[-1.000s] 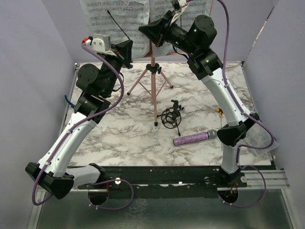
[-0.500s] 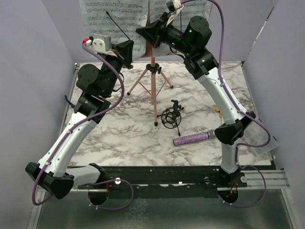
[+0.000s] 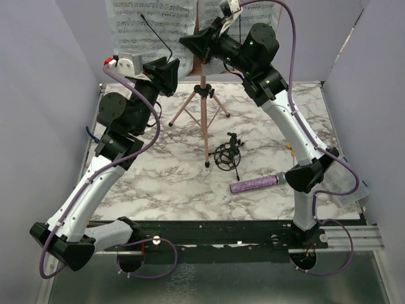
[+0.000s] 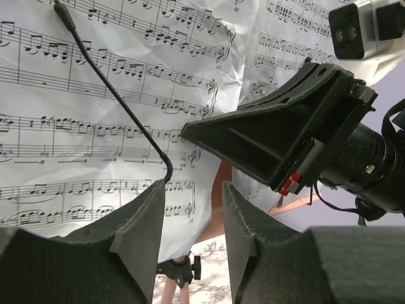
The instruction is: Set up the instrument practice props
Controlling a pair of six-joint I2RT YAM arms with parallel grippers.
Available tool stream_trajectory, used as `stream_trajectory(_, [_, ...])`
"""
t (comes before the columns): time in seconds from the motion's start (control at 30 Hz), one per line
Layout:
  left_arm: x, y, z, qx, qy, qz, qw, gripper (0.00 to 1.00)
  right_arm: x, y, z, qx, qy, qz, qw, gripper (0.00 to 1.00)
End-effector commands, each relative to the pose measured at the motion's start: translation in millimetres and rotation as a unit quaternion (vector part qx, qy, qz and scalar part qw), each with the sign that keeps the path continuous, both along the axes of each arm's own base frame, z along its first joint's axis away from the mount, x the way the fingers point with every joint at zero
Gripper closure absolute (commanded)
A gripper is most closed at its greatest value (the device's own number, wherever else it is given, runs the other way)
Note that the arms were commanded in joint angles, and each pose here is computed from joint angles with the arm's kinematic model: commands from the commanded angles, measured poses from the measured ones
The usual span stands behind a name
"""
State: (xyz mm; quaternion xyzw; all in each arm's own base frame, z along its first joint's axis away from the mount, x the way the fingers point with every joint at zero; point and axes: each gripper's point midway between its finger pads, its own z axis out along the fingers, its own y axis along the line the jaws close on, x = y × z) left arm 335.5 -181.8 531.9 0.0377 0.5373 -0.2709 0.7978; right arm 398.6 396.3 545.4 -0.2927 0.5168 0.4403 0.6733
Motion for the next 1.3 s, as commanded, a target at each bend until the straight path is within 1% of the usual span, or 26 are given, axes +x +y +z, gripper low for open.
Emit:
stream_trajectory(0.0, [-14,10,7,-0.019,-0.012,0.001,1.0,0.57,-11,-12,28,0.024,-0.026,-0.014,0.999,1.0])
stream_trajectory(0.27, [-29,17,-14,-0.027,0.011,-0.005,1.0,0.55,-11,-14,32,0.028,-0.032,-0.02,0.999,1.0])
stream_trajectory(0.47, [-39,21,-43,-0.019,0.046,-0.012,0.999,0.52,-7,-16,33,0.025,-0.04,-0.033,0.998,0.97])
stream_trajectory(0.67, [-46,22,-74,-0.016,0.081,-0.021,0.996,0.49,-8,-17,35,0.028,-0.042,-0.035,0.998,0.9])
stream_trajectory(0.93, [-57,22,-116,-0.034,0.124,-0.037,0.991,0.47,-12,-22,43,0.038,-0.046,-0.037,0.998,0.89])
stream_trajectory(1.03, [-62,23,-129,-0.041,0.139,-0.043,0.989,0.46,-15,-22,44,0.039,-0.048,-0.034,0.998,0.73])
stream_trajectory(1.13, [-65,22,-145,-0.044,0.154,-0.049,0.986,0.44,-21,-25,47,0.048,-0.051,-0.03,0.997,0.62])
stream_trajectory(1.27, [-68,21,-165,-0.052,0.176,-0.055,0.981,0.37,-29,-29,50,0.051,-0.053,-0.025,0.997,0.56])
